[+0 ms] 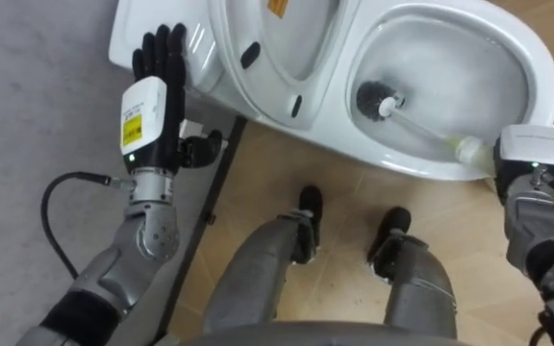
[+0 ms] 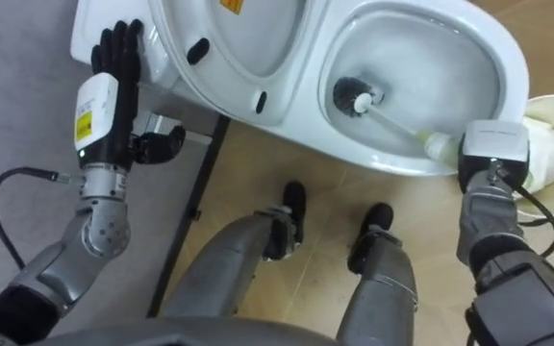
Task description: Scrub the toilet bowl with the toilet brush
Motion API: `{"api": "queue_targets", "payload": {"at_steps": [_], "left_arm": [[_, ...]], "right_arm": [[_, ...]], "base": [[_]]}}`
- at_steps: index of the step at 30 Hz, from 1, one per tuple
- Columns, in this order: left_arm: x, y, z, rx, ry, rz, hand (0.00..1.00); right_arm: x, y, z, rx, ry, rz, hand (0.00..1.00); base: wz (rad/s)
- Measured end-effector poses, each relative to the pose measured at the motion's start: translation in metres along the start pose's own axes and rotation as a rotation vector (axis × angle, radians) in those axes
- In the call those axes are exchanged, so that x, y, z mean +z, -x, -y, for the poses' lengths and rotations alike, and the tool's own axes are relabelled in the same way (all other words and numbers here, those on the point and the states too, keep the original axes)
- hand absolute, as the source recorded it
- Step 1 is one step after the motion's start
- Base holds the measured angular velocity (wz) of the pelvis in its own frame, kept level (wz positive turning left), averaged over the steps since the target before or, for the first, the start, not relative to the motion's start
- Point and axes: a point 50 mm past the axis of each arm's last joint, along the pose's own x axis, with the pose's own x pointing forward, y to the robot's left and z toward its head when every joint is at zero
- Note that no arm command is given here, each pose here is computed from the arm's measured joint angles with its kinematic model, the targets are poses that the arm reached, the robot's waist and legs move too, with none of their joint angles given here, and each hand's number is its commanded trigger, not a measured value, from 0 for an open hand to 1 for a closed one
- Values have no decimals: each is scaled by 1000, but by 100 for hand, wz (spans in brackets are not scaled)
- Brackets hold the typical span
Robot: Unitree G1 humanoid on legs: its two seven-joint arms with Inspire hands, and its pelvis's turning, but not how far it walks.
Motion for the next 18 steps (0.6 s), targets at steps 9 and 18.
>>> {"api": "queue_targets", "payload": {"at_steps": [9,18], "left_arm": [[11,-6,-12,53,21,41,0],[10,-4,-6,15,14,23,0]], "right_arm": [[-21,-14,23,-24,-76,-30,100],[-7,10,-23,96,-103,-26,100]], "base": [[6],[5]]}}
